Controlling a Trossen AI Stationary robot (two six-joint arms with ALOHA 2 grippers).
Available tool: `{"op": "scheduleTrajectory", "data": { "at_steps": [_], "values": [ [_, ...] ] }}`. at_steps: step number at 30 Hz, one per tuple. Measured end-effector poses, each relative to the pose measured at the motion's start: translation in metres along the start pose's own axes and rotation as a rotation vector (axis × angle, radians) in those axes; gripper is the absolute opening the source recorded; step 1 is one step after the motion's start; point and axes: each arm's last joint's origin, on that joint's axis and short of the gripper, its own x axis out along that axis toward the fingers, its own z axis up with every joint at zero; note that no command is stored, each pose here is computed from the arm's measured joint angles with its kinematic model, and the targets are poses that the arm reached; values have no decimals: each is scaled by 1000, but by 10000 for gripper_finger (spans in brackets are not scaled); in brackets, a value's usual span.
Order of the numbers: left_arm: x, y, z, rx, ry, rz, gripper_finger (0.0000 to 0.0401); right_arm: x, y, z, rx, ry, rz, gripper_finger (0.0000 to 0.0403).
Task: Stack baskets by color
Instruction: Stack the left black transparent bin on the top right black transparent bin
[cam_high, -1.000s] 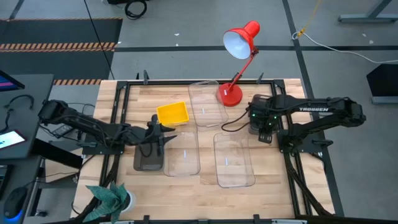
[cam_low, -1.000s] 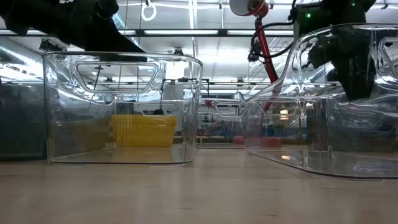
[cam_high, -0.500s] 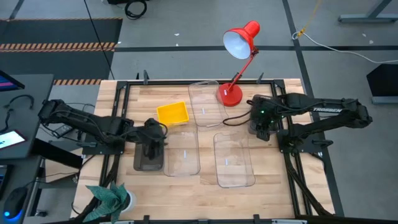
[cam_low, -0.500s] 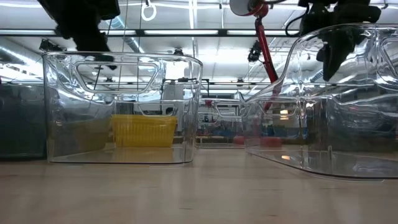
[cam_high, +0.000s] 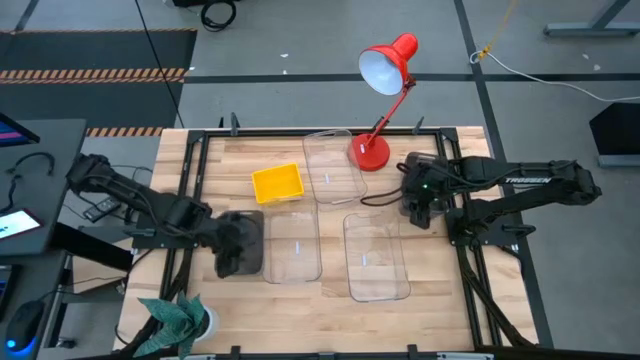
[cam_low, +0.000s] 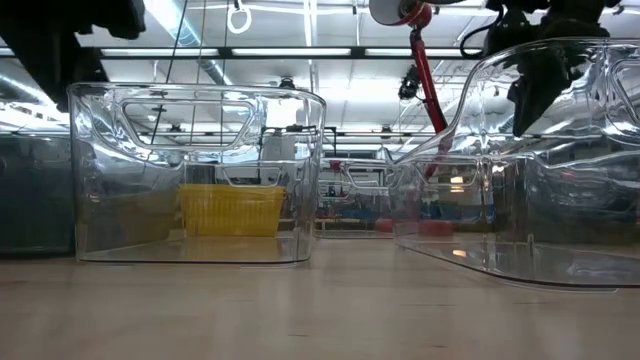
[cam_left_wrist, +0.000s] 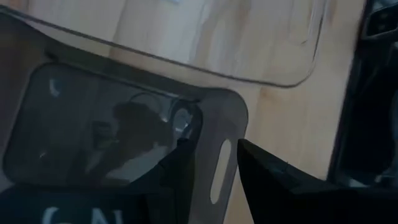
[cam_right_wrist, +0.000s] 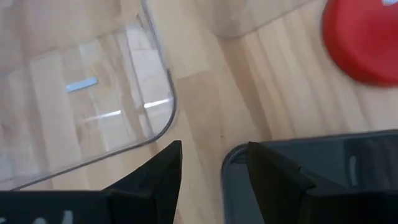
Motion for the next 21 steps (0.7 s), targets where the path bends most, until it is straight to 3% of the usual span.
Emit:
{"op": "scheduleTrajectory", "data": {
  "at_steps": [9,15,21],
  "values": [
    [21,-34,-7,36,129,116,129,0,1,7,-41,-73,-14,183],
    [39,-52,-12,87,202,156,179,0,0,7,-50,-72,-14,183],
    [58,-55,-17,111,269,289,215,0,1,7,-49,-73,-14,183]
  ]
}}
